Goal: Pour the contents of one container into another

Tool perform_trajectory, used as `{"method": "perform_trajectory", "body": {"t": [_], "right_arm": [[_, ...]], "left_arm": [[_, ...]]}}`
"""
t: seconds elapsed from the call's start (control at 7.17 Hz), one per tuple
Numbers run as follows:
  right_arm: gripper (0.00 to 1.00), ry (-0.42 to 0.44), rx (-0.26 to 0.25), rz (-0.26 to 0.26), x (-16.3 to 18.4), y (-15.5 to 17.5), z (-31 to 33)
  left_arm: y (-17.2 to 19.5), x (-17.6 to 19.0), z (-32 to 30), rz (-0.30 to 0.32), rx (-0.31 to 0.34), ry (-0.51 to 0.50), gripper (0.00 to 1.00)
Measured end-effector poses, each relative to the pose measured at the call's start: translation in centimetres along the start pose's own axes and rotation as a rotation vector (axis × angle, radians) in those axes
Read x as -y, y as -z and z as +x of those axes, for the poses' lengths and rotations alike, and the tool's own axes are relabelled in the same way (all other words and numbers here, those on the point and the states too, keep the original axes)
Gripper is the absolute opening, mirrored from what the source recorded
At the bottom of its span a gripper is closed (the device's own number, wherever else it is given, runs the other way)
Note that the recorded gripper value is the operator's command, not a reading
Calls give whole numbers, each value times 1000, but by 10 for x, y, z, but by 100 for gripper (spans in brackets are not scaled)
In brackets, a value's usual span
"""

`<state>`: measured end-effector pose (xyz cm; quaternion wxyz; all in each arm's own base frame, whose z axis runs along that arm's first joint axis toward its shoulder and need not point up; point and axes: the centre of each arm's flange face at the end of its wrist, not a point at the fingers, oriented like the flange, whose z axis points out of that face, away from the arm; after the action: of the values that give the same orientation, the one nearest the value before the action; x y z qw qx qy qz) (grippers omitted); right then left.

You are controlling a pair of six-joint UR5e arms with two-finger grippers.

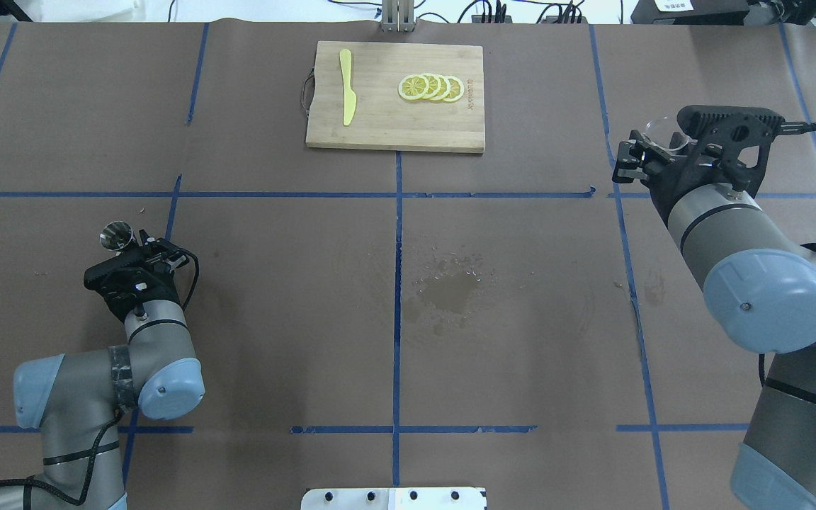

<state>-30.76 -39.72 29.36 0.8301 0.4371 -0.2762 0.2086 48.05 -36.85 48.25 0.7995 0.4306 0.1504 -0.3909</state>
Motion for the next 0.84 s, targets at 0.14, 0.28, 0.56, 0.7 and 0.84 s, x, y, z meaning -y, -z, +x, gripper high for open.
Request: {"method": "perform_trajectory", "body": {"t": [0.14,0.28,0.56,0.7,0.84], "right_arm": [[0,0,0,0,0,0,0],[0,0,0,0,0,0,0],[0,1,0,-1,-1,0,0],[0,2,-1,-1,-1,0,0],[0,3,-2,-2,-2,-1,0]], "left_arm": [[0,0,0,2,3,-5,96],[1,1,0,2,5,-7,100],[5,4,2,-4,1,-6,100],[12,8,5,-15,-1,-7,100],[24,13,7,-37,1,-14,100]]}}
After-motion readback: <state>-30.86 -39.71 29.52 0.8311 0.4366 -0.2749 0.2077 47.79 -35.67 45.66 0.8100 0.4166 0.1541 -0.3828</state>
